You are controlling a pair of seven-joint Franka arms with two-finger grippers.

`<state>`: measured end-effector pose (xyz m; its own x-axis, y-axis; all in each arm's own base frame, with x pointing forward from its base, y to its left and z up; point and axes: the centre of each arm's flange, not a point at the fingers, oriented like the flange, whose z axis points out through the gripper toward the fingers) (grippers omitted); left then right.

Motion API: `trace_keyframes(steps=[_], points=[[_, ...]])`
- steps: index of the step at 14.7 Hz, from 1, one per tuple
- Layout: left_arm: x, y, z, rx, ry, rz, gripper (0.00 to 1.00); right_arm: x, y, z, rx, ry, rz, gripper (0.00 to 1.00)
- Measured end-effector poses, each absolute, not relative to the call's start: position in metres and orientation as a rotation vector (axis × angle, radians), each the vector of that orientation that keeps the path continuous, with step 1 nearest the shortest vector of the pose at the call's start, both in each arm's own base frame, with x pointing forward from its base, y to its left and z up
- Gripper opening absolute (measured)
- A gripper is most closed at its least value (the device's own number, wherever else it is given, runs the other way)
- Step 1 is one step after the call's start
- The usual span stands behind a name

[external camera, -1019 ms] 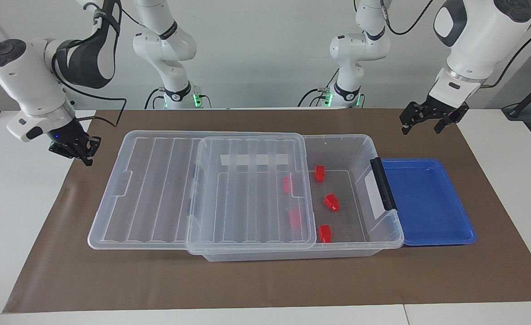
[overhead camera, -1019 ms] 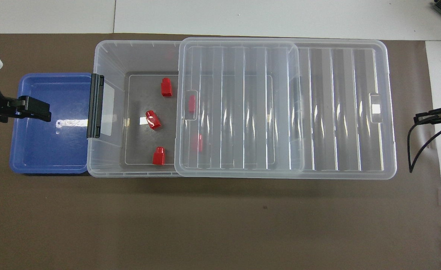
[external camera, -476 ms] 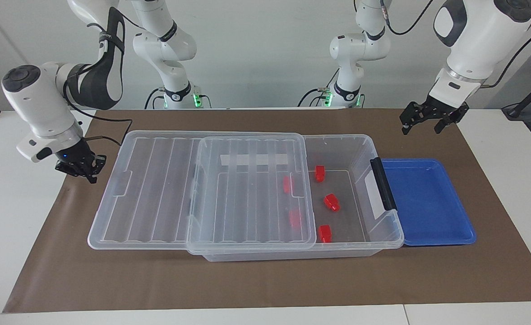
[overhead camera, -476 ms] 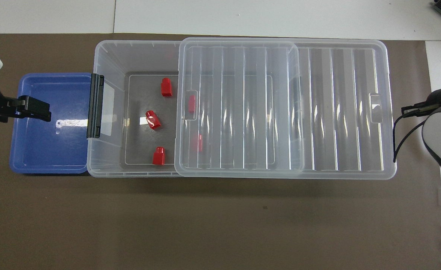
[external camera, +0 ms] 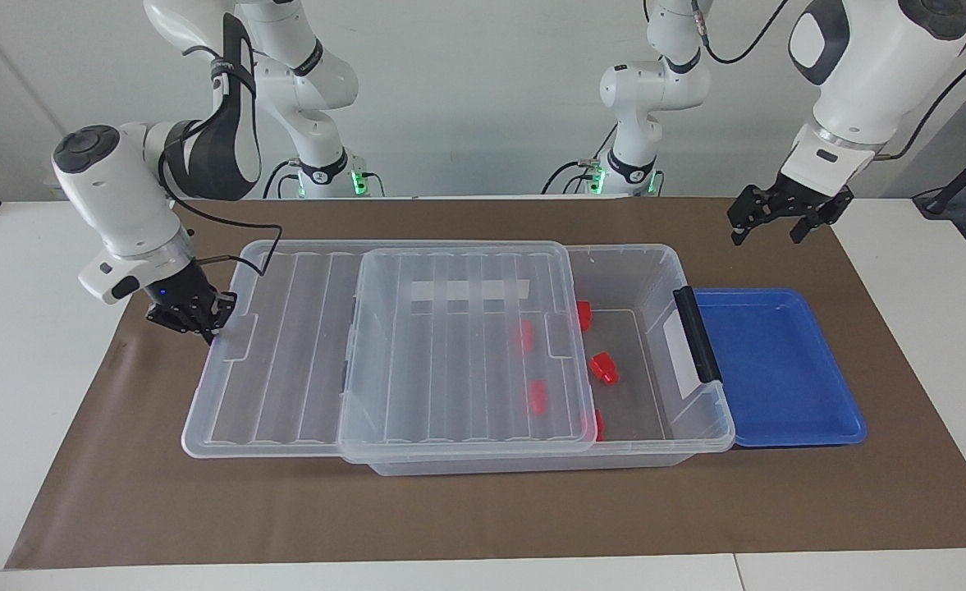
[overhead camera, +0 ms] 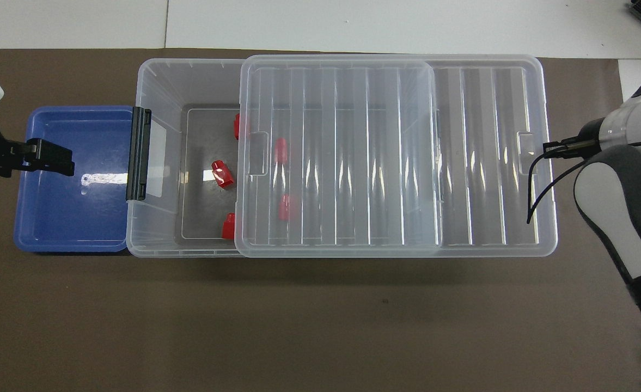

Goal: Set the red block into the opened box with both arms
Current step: 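Slide the clear lid back over the box with the right gripper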

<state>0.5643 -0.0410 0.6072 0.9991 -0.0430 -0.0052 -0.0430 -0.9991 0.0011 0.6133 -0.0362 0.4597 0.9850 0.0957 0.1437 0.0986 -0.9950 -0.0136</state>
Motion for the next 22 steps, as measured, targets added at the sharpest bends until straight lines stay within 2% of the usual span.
trace_keyframes(steps=[15,22], points=[[0.565,-0.041,0.607,3.14,-0.068,-0.005,1.0,0.609,0.093,0.459,-3.07,-0.045,-0.219,0.01],[0.565,-0.041,0.607,3.14,-0.068,-0.004,1.0,0.607,0.108,0.46,-3.02,-0.018,-0.21,0.01]])
